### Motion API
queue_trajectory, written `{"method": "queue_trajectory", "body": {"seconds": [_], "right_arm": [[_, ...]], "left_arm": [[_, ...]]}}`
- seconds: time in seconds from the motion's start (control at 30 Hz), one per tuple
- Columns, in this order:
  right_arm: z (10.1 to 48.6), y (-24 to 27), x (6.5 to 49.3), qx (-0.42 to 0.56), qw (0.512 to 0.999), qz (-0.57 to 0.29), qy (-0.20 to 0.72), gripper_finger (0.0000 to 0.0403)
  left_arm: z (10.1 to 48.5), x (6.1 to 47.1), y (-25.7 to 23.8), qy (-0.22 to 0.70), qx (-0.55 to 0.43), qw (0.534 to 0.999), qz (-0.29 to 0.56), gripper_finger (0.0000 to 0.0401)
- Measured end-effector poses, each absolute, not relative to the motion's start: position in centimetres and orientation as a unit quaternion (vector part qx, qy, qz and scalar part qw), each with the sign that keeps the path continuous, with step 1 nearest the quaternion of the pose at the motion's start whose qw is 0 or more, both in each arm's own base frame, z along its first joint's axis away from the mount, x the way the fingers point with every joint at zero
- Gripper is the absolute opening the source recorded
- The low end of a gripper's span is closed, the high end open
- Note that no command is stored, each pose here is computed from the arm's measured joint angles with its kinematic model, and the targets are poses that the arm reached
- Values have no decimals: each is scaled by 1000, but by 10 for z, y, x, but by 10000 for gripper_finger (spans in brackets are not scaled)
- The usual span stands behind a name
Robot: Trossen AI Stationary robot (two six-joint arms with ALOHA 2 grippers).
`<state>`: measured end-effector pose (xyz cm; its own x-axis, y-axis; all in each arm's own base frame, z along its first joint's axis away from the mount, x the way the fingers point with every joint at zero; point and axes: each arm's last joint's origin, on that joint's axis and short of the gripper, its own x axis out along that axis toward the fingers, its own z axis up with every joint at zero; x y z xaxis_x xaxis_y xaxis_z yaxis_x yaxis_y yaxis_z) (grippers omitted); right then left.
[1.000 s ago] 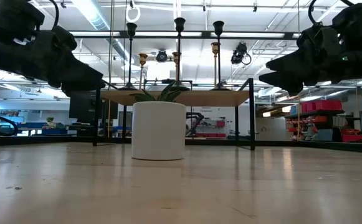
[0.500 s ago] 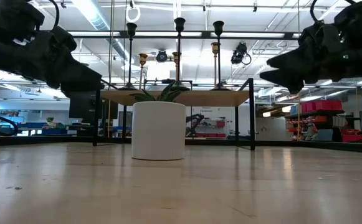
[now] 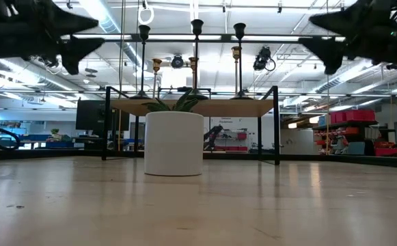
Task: Pick & Place candle stick holders
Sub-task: Return to Home Position
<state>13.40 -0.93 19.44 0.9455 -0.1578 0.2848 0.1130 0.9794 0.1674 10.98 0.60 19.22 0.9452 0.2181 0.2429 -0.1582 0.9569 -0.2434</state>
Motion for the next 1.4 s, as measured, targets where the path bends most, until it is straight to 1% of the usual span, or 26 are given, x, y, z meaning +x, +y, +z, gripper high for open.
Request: {"method": "queue_trajectory", "body": {"seconds": [0.3,0.47,0.67,0.8,1.0,1.23,1.3,1.4], "right_arm": [[223,-8,103,77,952,-56,-291,265],[234,-7,86,78,930,-50,-356,265],[243,-6,60,78,894,-41,-439,265],[249,-6,51,79,867,-36,-491,265],[252,-4,47,87,855,-24,-511,265],[251,-3,48,93,860,-8,-501,265],[249,-3,53,93,873,-10,-478,265],[239,-2,67,90,909,-17,-406,265]], "left_arm": [[211,86,6,-251,-122,957,82,222],[219,81,6,-296,-126,944,75,222],[217,81,6,-288,-125,946,75,222],[216,82,6,-284,-125,948,75,222],[215,83,6,-277,-123,950,74,222],[215,83,6,-278,-124,950,74,222],[215,83,6,-278,-123,950,74,222],[215,83,6,-278,-123,950,74,222]]}}
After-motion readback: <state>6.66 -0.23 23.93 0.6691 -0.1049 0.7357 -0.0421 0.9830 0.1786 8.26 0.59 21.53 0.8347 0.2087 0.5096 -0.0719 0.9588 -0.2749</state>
